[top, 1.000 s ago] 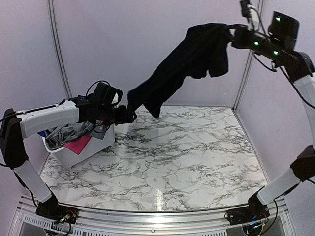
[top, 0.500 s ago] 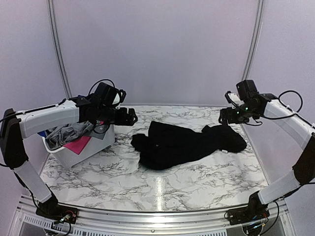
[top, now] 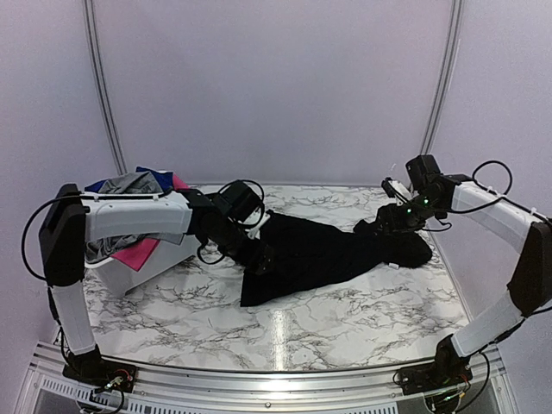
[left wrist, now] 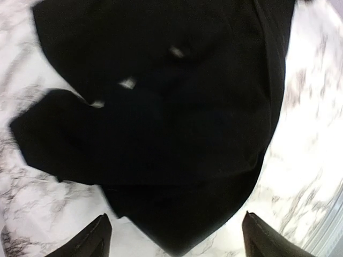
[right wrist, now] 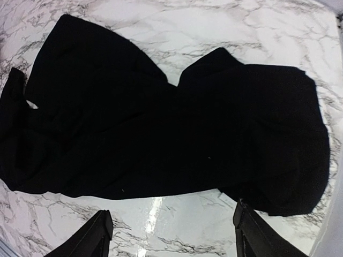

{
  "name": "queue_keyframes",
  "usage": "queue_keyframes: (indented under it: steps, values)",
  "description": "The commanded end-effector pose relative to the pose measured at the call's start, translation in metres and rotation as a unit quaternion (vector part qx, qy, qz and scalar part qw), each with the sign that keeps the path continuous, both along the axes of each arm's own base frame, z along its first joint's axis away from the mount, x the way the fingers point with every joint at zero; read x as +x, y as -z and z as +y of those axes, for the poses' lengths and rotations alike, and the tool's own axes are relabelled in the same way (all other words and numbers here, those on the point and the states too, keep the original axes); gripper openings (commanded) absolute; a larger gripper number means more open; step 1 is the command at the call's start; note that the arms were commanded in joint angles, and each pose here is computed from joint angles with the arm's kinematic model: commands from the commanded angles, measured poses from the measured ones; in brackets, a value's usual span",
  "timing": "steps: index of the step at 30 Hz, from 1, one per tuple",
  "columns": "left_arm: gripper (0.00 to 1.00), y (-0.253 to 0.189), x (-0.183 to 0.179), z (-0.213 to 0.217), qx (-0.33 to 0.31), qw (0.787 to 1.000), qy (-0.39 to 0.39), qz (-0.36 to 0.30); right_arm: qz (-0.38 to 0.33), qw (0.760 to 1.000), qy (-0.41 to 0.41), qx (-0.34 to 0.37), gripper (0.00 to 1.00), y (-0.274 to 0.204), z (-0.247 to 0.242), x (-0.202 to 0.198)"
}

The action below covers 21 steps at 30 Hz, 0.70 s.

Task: Fold and stack the mixed laundry pile
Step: Adjust the crumpled T-shirt at the center of the board, then pick up the crumpled T-shirt from the center of the board.

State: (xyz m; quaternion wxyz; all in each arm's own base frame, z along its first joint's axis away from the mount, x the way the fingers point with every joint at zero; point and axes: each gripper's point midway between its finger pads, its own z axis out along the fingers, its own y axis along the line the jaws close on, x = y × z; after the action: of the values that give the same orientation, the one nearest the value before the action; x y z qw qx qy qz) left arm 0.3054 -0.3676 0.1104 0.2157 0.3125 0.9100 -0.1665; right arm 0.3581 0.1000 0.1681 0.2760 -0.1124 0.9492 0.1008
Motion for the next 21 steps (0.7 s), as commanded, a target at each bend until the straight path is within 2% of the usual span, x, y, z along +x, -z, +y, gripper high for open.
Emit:
queue_keyframes:
  steps: [1,7,9,12,14,18,21]
  values:
    - [0.83,0.023,-0.013,-0.005,0.031,0.998,0.037,0.034,0.009,0.998,-0.043,0.052,0.73,0.01,0.023,0.012]
    - [0.68,0.046,0.013,-0.003,0.077,0.997,0.013,0.013,0.01,0.999,-0.037,0.034,0.75,0.016,0.022,0.042]
    - [0.53,0.048,0.029,0.0,0.084,0.996,-0.005,0.005,0.01,0.999,-0.033,0.034,0.76,0.016,0.021,0.05]
    - [0.19,0.041,0.064,0.013,0.07,0.996,-0.055,0.0,0.012,0.999,-0.035,0.039,0.76,0.017,0.022,0.058]
    - [0.0,0.029,0.097,0.03,0.052,0.994,-0.1,-0.009,0.011,0.999,-0.034,0.039,0.76,0.015,0.021,0.059]
    - [0.0,0.005,0.158,0.05,0.019,0.985,-0.169,-0.041,0.01,0.999,-0.03,0.039,0.76,0.015,0.016,0.057]
    - [0.0,-0.004,0.188,0.061,0.012,0.977,-0.206,-0.053,0.012,0.999,-0.027,0.043,0.76,0.016,0.016,0.056]
